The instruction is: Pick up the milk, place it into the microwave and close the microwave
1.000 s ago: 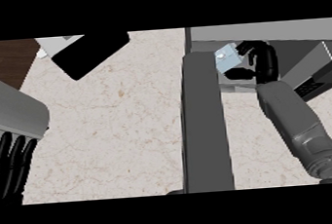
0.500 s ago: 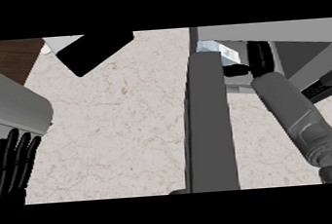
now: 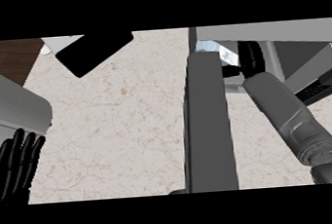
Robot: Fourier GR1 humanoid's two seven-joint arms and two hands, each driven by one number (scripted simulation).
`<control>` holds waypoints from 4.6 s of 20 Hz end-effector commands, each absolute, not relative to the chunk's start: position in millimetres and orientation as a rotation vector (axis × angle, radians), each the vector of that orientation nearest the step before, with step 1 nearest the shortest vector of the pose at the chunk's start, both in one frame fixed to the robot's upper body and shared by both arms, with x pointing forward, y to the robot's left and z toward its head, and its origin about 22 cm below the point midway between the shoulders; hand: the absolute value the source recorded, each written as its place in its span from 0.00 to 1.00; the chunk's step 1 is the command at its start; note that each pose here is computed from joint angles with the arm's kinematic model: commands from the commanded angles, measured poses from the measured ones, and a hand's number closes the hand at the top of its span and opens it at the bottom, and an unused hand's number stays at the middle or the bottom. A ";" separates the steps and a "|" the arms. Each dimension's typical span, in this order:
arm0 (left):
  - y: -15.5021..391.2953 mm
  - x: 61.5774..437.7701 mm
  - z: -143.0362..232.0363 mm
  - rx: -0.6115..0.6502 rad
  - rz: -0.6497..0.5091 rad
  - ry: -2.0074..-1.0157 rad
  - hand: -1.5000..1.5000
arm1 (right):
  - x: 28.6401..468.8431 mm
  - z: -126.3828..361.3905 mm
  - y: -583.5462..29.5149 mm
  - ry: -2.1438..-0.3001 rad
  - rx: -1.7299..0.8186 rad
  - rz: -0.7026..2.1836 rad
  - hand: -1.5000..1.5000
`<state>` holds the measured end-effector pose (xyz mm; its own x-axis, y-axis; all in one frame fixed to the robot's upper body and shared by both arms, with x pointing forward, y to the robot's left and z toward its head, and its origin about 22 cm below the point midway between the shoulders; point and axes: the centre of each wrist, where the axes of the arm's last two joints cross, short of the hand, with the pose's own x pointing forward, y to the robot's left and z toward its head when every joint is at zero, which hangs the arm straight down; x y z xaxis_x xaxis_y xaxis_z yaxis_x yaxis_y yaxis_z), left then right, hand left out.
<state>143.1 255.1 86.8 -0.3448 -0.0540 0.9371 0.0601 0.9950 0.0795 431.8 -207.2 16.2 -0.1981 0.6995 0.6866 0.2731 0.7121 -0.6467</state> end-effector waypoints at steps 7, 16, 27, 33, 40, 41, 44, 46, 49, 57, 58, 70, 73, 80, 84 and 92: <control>248.6 133.2 86.5 -0.005 -0.140 -1.907 0.00 | 436.6 28.1 -226.8 -1.788 -0.839 0.328 0.00; 233.1 132.8 89.8 -0.021 -0.113 -1.912 0.00 | 434.7 27.0 -237.7 -1.843 -0.879 0.286 0.00; 235.5 121.0 94.8 0.017 -0.131 -1.901 0.00 | 418.5 13.6 -289.4 -1.867 -0.659 0.223 0.00; 222.4 122.7 91.6 -0.008 -0.106 -1.894 0.00 | 413.2 1.9 -283.4 -1.853 -0.516 0.157 0.00; 233.0 116.5 79.1 -0.019 -0.122 -1.880 0.00 | 385.4 -36.3 -292.3 -1.837 -0.313 0.180 0.00; 223.8 124.9 85.6 -0.003 -0.102 -1.901 0.00 | 392.7 -31.5 -276.4 -1.832 -0.299 0.172 0.00; 226.7 119.8 90.1 -0.009 -0.112 -1.888 0.00 | 377.4 -43.8 -300.5 -1.774 -0.323 0.138 0.00; 225.6 125.2 91.3 0.004 -0.087 -1.888 0.00 | 358.9 -75.0 -272.8 -1.747 -0.310 0.162 0.00; 212.9 133.9 82.0 -0.006 -0.094 -1.890 0.00 | 351.2 -77.7 -290.8 -1.732 -0.252 0.155 0.00; 228.5 116.4 88.8 -0.074 -0.150 -1.852 0.00 | 314.9 -114.9 -277.8 -1.721 -0.114 0.060 0.00; 231.1 117.8 81.0 -0.091 -0.137 -1.860 0.00 | 306.8 -126.1 -254.4 -1.702 -0.120 0.028 0.00; 206.4 146.3 66.7 -0.244 -0.378 -1.800 1.00 | 208.8 -170.4 -302.1 -1.749 0.083 -0.007 0.00; 191.4 158.4 61.8 -0.316 -0.365 -1.777 1.00 | 188.2 -171.6 -316.1 -1.766 0.078 -0.043 0.00; 153.3 185.9 55.2 -0.339 -0.520 -1.752 1.00 | 154.9 -162.5 -325.5 -1.767 0.085 -0.063 0.00; 140.4 204.2 54.3 -0.399 -0.664 -1.686 1.00 | 135.2 -163.1 -339.3 -1.784 0.063 -0.086 0.00; 89.9 221.8 16.1 -0.471 -0.833 -1.602 1.00 | 113.3 -132.0 -366.9 -1.806 0.056 -0.069 0.00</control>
<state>220.5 115.7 38.5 -0.1902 -0.1035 0.9763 0.6781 0.7052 0.2069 133.4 -352.8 -139.2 -0.1830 -0.0106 0.9830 0.0487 0.9986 0.0199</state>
